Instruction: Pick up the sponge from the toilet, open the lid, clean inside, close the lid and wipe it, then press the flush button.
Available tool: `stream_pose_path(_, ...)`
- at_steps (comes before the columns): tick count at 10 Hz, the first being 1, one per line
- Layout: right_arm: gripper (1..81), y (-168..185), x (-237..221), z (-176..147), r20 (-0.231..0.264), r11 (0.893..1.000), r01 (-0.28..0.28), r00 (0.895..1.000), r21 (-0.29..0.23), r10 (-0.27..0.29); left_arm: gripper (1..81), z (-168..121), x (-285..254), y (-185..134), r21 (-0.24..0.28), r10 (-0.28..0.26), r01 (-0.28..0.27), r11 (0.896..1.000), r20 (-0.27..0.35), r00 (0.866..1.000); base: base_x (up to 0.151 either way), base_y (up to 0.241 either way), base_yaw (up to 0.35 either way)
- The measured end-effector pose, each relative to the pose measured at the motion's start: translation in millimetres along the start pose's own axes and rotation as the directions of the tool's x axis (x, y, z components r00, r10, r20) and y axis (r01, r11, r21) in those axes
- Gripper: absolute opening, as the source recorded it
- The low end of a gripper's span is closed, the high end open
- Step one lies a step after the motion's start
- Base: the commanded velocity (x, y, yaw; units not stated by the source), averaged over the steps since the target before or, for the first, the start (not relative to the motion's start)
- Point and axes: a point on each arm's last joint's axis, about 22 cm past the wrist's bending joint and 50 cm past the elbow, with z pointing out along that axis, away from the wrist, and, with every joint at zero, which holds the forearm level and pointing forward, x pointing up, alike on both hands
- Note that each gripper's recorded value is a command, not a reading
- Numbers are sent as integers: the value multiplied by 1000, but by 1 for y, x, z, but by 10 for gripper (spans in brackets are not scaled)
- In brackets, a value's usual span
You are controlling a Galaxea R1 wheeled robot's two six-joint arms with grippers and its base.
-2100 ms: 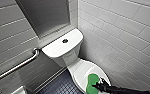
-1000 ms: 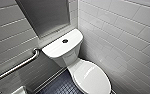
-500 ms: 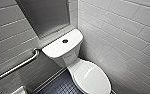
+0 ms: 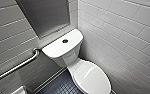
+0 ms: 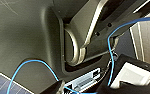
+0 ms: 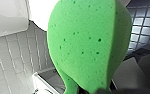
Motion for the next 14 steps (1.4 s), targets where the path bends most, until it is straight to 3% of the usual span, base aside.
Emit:
stream_pose_path(2,10,-30,25,12,38,996,76,996,40,-77,811,1,0,1,-2,0,0,1000,0,1000,0,0,0)
stream_pose_path(5,10,-93,73,36,39,976,179,982,125,-185,811,1,0,1,-2,0,0,1000,0,1000,0,0,0)
stream_pose_path(6,10,-108,79,50,104,966,223,966,132,-237,811,1,1,1,-2,0,0,1000,-1,1000,0,0,0)
stream_pose_path(8,10,-131,121,80,107,944,306,941,125,-320,811,1,1,1,-2,1,-1,1000,-1,1000,0,0,0)
stream_pose_path(10,10,-124,141,111,138,939,336,929,75,-343,811,0,0,1,-1,0,0,1000,0,1000,0,0,0)
stream_pose_path(11,10,-130,135,134,167,936,343,921,74,-351,811,0,0,1,-1,1,-1,1000,0,1000,0,0,0)
stream_pose_path(14,10,-175,131,197,236,917,389,887,84,-397,811,0,0,1,-1,0,0,1000,0,1000,0,0,0)
